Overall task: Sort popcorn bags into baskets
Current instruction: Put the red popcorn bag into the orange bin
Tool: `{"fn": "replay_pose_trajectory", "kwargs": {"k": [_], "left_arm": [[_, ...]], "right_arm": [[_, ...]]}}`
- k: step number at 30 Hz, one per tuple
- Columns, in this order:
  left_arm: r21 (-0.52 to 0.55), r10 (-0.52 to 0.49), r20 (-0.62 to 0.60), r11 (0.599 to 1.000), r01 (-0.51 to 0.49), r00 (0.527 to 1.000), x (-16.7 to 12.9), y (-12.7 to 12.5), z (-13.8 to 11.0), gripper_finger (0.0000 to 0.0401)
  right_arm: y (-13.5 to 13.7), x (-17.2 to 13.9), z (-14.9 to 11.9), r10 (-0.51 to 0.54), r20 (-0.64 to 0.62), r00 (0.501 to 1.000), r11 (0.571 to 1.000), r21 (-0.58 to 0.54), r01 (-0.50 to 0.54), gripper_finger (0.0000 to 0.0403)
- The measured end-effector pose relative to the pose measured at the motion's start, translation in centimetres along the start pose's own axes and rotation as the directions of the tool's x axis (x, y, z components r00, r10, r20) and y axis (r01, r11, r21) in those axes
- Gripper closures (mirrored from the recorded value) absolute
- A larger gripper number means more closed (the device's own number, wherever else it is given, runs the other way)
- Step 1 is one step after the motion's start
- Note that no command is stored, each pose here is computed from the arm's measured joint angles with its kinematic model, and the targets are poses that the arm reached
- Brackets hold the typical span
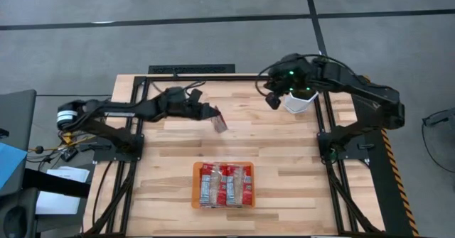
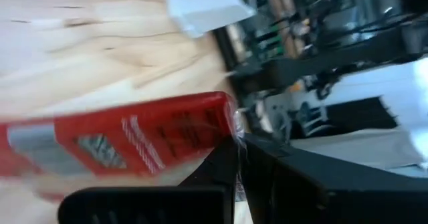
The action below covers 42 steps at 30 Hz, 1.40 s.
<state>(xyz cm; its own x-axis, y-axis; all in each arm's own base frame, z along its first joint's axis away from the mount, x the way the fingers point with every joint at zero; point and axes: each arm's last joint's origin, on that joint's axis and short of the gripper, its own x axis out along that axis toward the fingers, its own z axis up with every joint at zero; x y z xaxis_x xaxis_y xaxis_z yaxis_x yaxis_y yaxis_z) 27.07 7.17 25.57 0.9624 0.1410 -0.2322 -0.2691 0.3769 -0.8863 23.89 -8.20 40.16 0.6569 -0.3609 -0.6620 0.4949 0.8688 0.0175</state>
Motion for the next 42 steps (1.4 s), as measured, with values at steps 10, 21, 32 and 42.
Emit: {"fn": "replay_pose_trajectory", "kwargs": {"k": [10, 21, 32, 42], "left_arm": [[-0.039, -0.069, 0.158, 0.996, 0.077, 0.985, -1.7, -6.3, -5.9, 0.0401], [-0.059, -0.026, 0.372, 0.997, 0.051, 0.928, -2.3, -11.8, -12.4, 0.0401], [-0.063, 0.007, 0.396, 0.998, 0.020, 0.918, 2.3, -14.3, -17.2, 0.0401], [-0.138, 0.077, 0.483, 0.990, -0.011, 0.872, 6.6, -13.8, -24.5, 0.0401]], "right_arm": [[-0.3, -2.2, -1.2, -0.018, -0.037, 0.999, 1.000, -0.021, 0.017, 0.0379], [1.1, -2.7, -1.7, 0.028, -0.060, 0.998, 0.995, -0.095, -0.034, 0.0375], [3.3, -4.3, -3.1, 0.103, -0.110, 0.988, 0.985, -0.124, -0.117, 0.0387], [3.9, -8.2, -4.4, 0.210, -0.045, 0.977, 0.974, -0.079, -0.213, 0.0373]]}}
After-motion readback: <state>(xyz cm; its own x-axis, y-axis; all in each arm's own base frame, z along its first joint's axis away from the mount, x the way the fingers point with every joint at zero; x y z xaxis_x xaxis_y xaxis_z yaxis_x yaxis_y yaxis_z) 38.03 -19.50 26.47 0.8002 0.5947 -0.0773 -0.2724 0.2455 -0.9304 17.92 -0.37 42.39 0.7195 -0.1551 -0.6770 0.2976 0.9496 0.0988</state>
